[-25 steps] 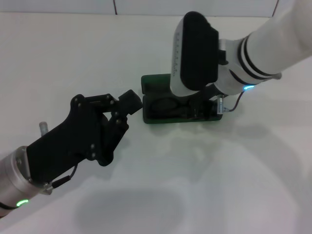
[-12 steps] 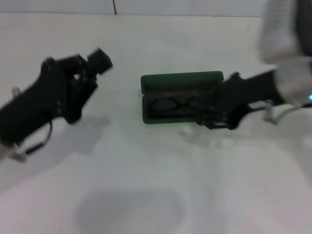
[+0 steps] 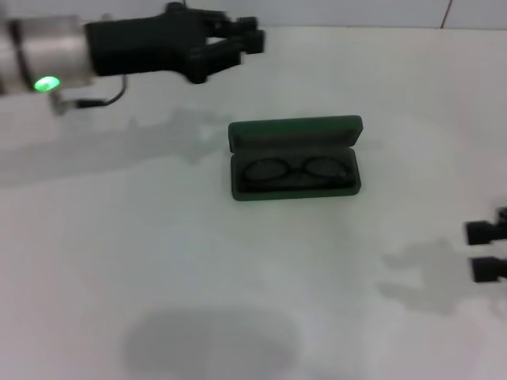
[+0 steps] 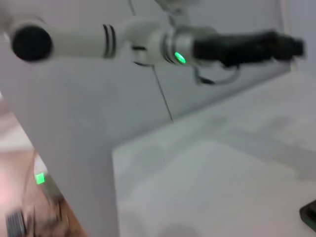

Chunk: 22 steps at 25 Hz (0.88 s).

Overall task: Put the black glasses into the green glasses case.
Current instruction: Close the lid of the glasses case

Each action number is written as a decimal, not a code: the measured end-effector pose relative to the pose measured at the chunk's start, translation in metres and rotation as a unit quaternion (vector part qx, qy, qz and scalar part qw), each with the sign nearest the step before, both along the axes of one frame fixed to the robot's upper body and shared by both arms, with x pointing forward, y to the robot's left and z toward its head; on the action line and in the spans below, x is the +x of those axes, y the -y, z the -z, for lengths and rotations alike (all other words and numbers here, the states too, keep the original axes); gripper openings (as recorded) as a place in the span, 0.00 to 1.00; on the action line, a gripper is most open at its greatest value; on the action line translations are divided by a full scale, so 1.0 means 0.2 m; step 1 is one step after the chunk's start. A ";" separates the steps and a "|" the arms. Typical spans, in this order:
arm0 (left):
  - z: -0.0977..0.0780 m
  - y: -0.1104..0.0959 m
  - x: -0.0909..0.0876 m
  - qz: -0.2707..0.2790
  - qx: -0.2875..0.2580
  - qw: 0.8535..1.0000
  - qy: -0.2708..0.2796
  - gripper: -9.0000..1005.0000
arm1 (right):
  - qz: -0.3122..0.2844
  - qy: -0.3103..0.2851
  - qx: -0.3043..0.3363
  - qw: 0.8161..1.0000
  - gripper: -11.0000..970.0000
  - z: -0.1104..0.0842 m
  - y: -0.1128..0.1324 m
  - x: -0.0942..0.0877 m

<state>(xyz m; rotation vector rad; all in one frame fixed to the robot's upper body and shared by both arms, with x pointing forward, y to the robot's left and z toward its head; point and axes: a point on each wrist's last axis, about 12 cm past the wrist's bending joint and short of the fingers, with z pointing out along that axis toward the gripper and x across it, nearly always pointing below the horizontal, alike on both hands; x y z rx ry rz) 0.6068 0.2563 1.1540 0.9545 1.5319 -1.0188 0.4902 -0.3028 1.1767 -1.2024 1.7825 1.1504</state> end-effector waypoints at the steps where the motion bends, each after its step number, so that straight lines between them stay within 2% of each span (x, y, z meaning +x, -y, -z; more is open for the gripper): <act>1: 0.00 0.05 0.03 0.004 0.021 1.000 -0.003 0.12 | 0.008 -0.001 0.020 1.000 0.45 0.03 0.05 -0.03; 5: 0.06 0.25 0.10 0.014 0.099 0.995 -0.010 0.24 | 0.039 -0.005 0.088 0.995 0.42 0.13 0.16 -0.11; 8: 0.11 0.36 0.11 0.017 0.141 0.990 -0.014 0.24 | 0.058 -0.008 0.121 0.991 0.40 0.17 0.20 -0.15; 11: 0.14 0.43 0.13 0.008 0.169 0.985 -0.019 0.23 | 0.071 -0.009 0.129 0.989 0.39 0.19 0.22 -0.17; 16: 0.17 0.48 0.14 -0.005 0.194 0.981 -0.025 0.23 | 0.086 -0.008 0.126 0.988 0.39 0.21 0.23 -0.16; 22: 0.19 0.48 0.14 -0.013 0.200 0.979 -0.032 0.23 | 0.101 -0.006 0.120 0.988 0.39 0.21 0.23 -0.12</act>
